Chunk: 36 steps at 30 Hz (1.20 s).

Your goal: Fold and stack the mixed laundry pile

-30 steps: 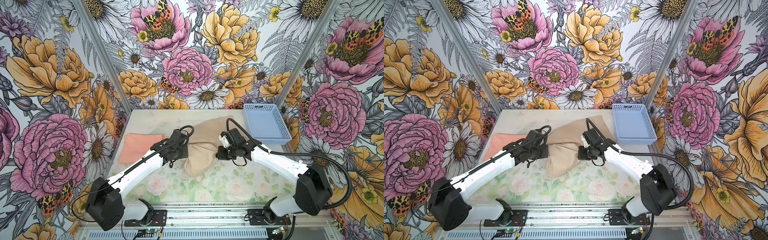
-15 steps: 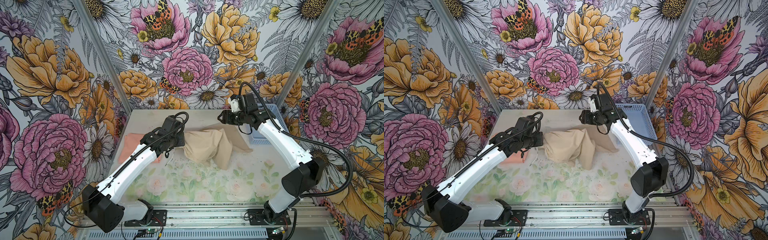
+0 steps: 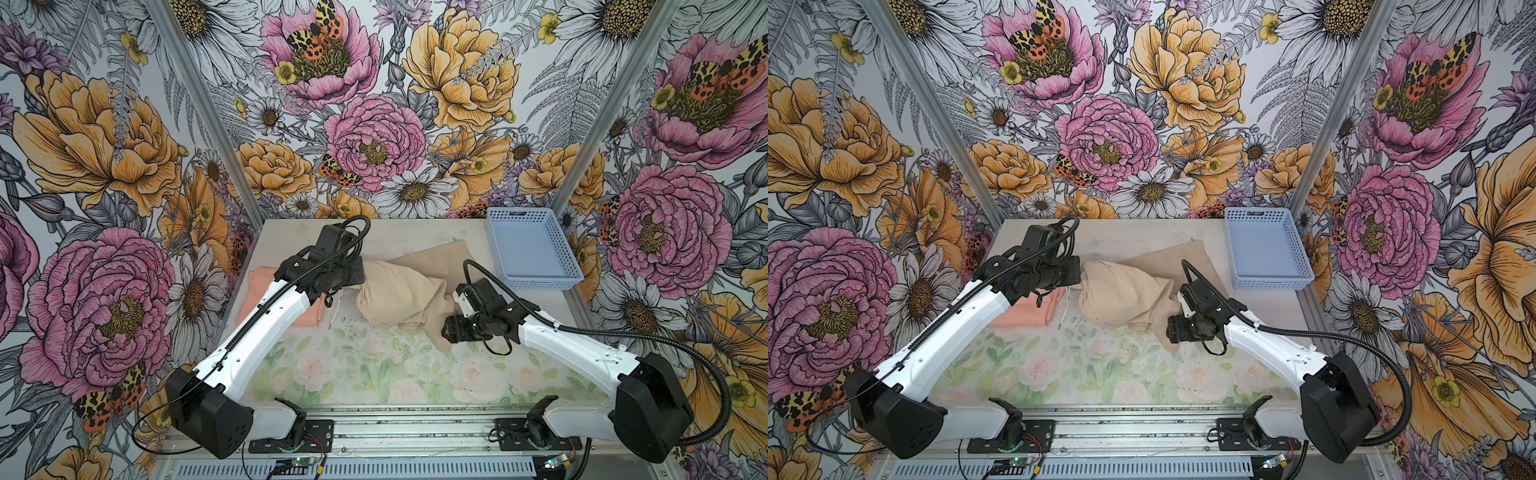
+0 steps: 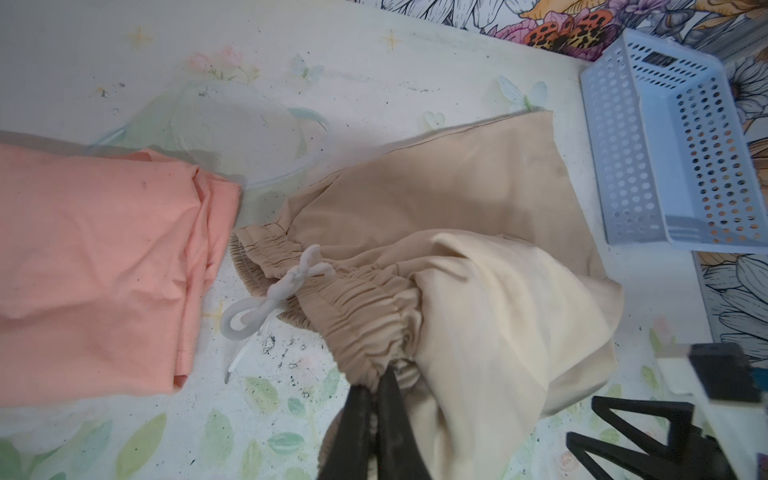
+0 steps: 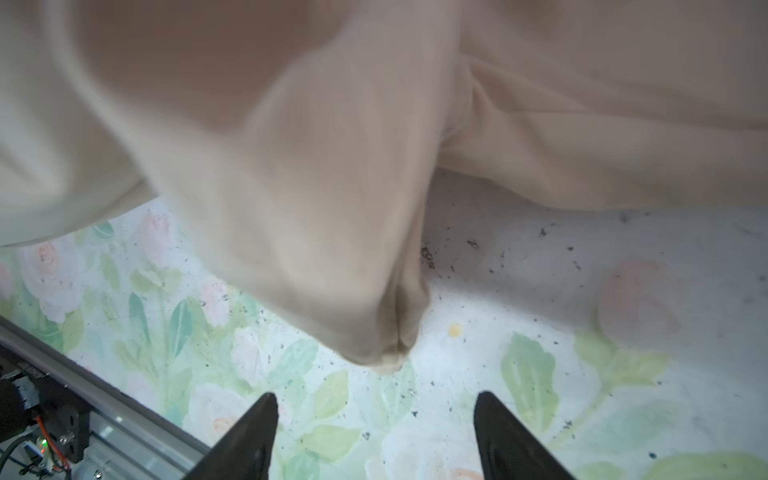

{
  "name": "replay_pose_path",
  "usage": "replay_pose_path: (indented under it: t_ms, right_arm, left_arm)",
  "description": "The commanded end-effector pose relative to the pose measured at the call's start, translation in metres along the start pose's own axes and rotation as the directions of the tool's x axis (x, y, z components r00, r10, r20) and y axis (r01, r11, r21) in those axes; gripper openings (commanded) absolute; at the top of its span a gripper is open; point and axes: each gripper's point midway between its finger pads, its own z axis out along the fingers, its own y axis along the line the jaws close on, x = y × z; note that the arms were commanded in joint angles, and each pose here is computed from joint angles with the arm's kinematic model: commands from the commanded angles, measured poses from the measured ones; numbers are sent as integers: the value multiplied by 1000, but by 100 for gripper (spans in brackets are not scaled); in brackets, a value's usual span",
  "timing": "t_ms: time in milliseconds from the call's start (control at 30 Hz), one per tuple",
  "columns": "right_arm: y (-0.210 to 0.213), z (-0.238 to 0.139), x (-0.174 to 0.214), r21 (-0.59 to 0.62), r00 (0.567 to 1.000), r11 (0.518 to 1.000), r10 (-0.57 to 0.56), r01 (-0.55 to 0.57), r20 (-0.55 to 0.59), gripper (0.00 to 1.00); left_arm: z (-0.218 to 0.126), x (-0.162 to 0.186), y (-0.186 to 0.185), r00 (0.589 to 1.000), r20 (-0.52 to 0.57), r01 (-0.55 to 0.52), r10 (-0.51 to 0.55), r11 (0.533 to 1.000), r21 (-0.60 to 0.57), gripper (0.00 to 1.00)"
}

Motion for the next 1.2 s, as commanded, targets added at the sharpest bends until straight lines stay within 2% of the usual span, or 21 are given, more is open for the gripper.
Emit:
replay_pose_path:
  t_ms: [0,67,100,167,267,467,600,633,733,800,867,967,1067,1167]
  right_arm:
    - [14,13,-38,-45,988,998,-27,34,150,77]
    - [19,25,-43,-64,988,997,-42,51,146,71]
    - [22,28,-47,-81,988,995,-43,56,148,62]
    - [29,26,-52,-105,987,992,-48,64,152,37]
    - [26,0,-56,-117,987,992,-35,54,159,0]
    - [-4,-92,-62,-67,983,997,-14,27,182,0]
    - [-37,-117,-101,66,980,998,-33,21,194,0]
    - [-48,-115,-116,101,980,995,-19,-1,197,6]
    - [-77,-103,-153,188,981,980,25,-61,191,42]
    - [-78,-97,-163,189,982,979,43,-78,182,52]
    - [-72,-93,-156,175,983,981,54,-85,175,56]
    - [-71,-87,-119,176,986,978,85,-110,143,58]
    - [-73,-75,-66,131,979,974,169,-183,109,57]
    - [-74,-57,-19,79,965,964,249,-255,80,51]
  left_arm:
    - [-10,-11,-8,1000,22,-17,17,999,34,0]
    - [-16,-15,-10,999,34,-18,16,999,44,0]
    - [-20,-18,-11,999,42,-17,15,999,47,0]
    - [-27,-22,-12,998,55,-22,19,999,49,0]
    - [-35,-26,-9,997,69,-26,24,999,39,0]
    - [-42,-24,3,997,77,-15,14,1000,21,0]
    - [-37,-16,10,998,57,-10,10,1000,10,0]
    - [-34,-13,10,999,48,-11,10,1000,9,0]
    - [-22,1,13,1000,8,-9,9,1000,2,0]
    - [-13,14,14,1000,-21,-4,4,1000,3,0]
    - [-6,25,16,999,-46,-4,4,1000,-4,0]
    - [-1,35,21,998,-58,0,-1,1000,-21,0]
    - [0,39,26,998,-59,6,-7,999,-33,0]
    - [0,41,29,998,-64,7,-10,999,-34,0]
